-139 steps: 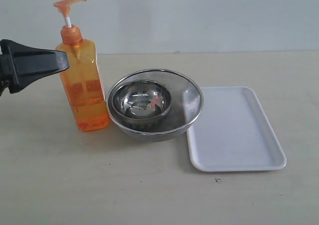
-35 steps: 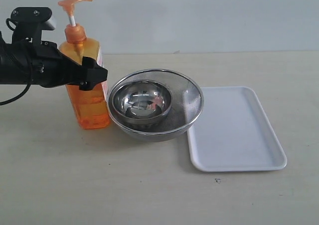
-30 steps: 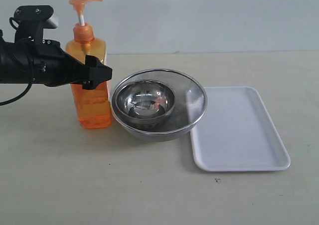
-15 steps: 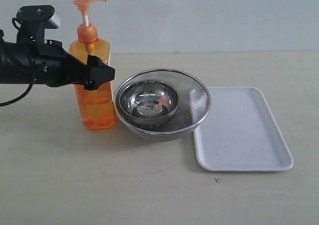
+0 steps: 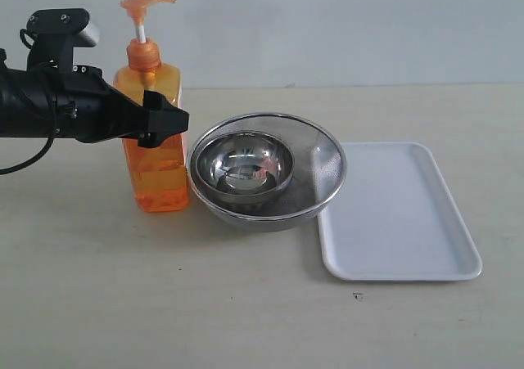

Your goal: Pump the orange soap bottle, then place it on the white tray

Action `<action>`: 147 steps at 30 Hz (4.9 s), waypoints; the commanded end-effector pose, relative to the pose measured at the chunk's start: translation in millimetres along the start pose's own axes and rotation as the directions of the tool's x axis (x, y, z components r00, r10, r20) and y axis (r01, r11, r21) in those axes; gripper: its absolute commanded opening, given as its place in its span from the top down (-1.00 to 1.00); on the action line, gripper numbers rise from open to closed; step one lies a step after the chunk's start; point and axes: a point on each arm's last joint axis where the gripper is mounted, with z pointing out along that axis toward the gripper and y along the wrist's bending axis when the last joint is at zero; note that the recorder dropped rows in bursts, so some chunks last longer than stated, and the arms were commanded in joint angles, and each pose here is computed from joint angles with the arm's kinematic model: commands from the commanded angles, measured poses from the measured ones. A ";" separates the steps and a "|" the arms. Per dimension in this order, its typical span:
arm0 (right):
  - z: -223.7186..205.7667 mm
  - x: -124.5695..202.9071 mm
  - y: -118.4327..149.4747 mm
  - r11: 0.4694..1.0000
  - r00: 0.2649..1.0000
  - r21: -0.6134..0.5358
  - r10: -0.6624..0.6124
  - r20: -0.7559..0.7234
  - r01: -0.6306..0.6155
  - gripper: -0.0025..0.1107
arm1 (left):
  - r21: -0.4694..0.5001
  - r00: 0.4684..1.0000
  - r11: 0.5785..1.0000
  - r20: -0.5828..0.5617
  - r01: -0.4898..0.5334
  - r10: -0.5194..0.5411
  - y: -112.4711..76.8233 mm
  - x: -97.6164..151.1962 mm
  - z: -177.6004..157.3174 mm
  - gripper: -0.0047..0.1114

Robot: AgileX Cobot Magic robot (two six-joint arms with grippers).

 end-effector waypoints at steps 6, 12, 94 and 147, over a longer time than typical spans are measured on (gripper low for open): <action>-10.9 -42.2 -2.5 0.983 0.867 -0.060 0.182 0.463 -0.175 0.96 | 0.027 1.000 1.000 0.008 0.000 0.000 -3.5 -1.9 0.4 -0.75; -5.3 -64.3 -2.4 0.991 0.915 -0.030 0.131 0.381 -0.129 0.96 | 0.025 1.000 1.000 0.007 0.000 0.000 -3.3 -1.9 0.4 -0.75; 319.0 -161.9 255.0 0.449 0.845 -0.844 -0.535 0.010 0.294 0.96 | -0.067 0.995 0.997 -0.090 0.026 -0.032 10.5 19.3 20.9 -0.75; 221.2 -296.8 159.8 0.625 0.764 -0.542 -0.644 0.050 0.562 0.96 | -0.174 0.994 0.983 -0.086 0.052 -0.068 20.9 16.5 20.2 -0.15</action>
